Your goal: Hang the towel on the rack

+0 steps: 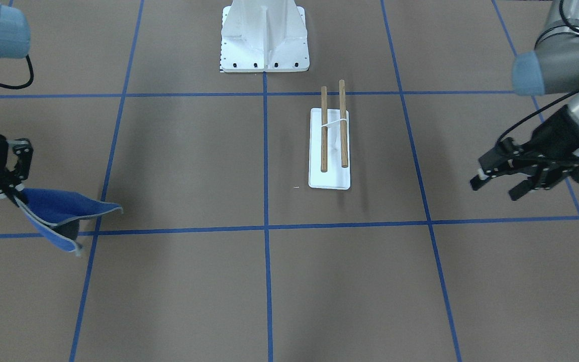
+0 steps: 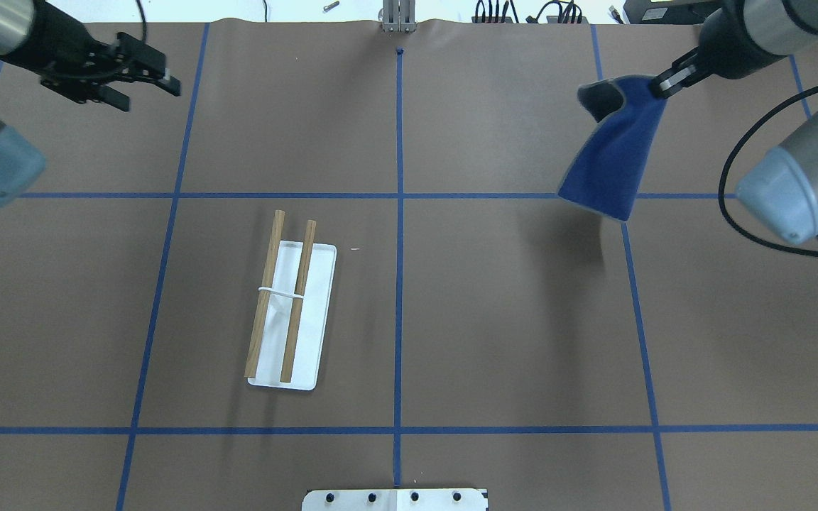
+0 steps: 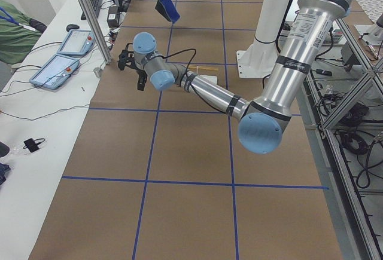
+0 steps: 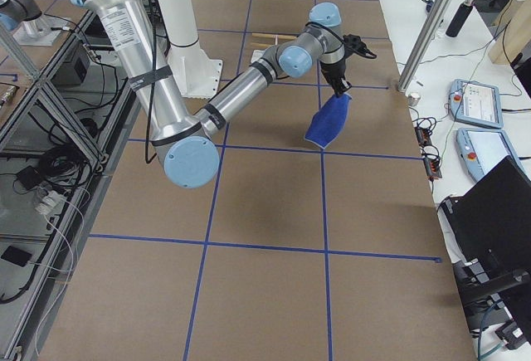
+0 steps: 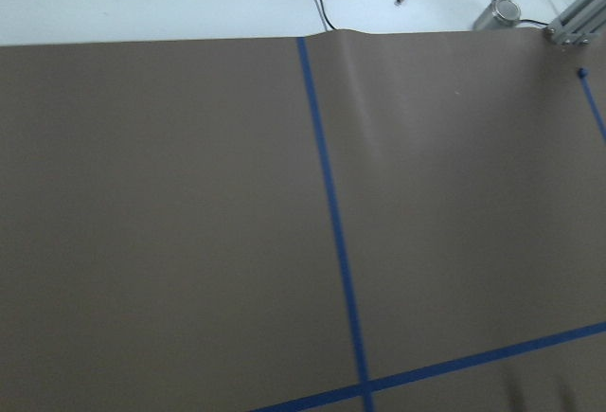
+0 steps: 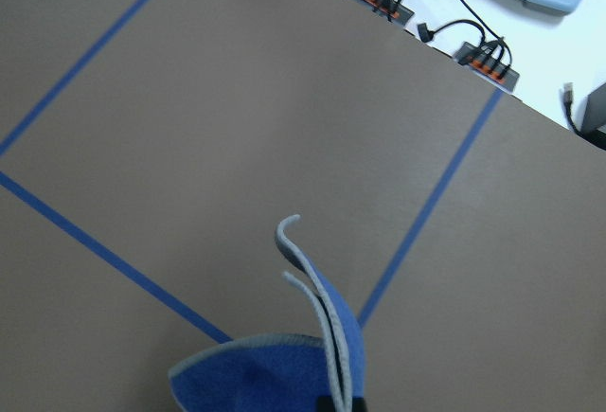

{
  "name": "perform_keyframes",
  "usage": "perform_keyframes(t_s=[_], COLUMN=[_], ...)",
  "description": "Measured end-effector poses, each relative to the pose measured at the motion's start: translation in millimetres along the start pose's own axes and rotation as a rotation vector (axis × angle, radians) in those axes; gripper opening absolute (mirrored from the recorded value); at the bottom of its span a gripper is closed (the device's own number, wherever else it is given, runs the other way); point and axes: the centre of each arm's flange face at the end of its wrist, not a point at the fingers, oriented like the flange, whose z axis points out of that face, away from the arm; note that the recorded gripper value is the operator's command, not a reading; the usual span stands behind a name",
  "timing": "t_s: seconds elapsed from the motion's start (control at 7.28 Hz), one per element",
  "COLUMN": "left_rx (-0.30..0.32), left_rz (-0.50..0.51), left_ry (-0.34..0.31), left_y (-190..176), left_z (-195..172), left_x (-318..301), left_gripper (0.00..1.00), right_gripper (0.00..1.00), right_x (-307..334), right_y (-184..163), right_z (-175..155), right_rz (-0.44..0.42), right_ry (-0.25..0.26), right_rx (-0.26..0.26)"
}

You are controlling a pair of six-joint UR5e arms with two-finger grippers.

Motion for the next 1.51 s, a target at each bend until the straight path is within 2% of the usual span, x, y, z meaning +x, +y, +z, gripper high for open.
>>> perform_keyframes(t_s=[0.55,0.96,1.24,1.51], left_rx=[-0.05,-0.074,-0.092,-0.119], left_rz=[-0.418,-0.734,-0.851,-0.888], left_ry=[0.038,0.058,0.074,0.075], left_y=[39,66,69,82], left_z=[65,91,94,102], left_x=[109,169,199,214], left_gripper=[0.98,0.98,0.98,0.98], right_gripper=[0.0,0.0,0.0,0.0], right_x=[-172,-241,-270,-296], right_y=[1,-7,1,3], right_z=[27,25,31,34], right_rz=[-0.041,-0.044,-0.049,-0.037], right_ry=[0.091,0.13,0.148,0.146], right_rx=[0.135,0.175,0.197,0.216])
